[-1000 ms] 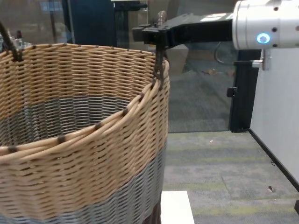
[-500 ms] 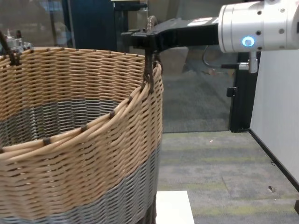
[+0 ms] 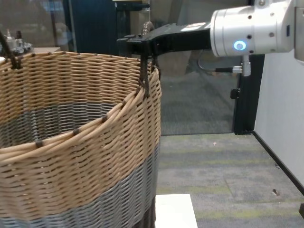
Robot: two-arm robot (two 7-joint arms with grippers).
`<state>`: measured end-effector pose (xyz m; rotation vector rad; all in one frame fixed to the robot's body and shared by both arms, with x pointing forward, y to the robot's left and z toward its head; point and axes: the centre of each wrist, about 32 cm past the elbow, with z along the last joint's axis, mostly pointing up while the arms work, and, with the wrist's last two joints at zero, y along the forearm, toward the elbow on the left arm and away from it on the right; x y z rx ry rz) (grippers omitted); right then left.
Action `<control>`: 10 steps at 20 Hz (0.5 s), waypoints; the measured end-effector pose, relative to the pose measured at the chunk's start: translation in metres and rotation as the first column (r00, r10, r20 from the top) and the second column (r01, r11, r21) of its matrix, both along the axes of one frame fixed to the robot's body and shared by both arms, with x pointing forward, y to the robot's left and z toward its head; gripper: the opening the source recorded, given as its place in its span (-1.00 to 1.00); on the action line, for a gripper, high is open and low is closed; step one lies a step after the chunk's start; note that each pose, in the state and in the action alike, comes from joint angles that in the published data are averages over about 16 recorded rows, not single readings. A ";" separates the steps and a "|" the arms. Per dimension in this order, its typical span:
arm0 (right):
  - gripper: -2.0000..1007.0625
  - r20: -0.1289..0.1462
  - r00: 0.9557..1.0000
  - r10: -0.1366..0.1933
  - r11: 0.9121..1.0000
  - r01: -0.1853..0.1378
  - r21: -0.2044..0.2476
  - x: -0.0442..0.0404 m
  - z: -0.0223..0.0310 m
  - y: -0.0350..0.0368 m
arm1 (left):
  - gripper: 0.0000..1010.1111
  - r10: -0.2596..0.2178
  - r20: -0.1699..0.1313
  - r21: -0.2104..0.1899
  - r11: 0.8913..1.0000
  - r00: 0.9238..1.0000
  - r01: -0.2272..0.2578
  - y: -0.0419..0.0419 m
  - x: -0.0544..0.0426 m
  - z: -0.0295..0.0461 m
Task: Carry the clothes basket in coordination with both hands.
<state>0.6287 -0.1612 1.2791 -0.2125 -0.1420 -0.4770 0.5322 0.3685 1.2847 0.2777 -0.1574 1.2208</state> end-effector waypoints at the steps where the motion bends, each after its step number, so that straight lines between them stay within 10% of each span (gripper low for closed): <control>1: -0.66 -0.002 1.000 0.000 1.000 0.000 -0.003 0.0015 -0.0008 0.0012 | -1.00 -0.001 -0.003 -0.001 1.000 1.000 0.001 0.0008 0.0017 -0.0011; 10: -0.66 -0.019 1.000 -0.006 0.999 0.005 -0.035 0.0150 -0.0102 0.0092 | -1.00 -0.008 -0.027 -0.009 1.000 1.000 0.007 0.0012 0.0128 -0.0154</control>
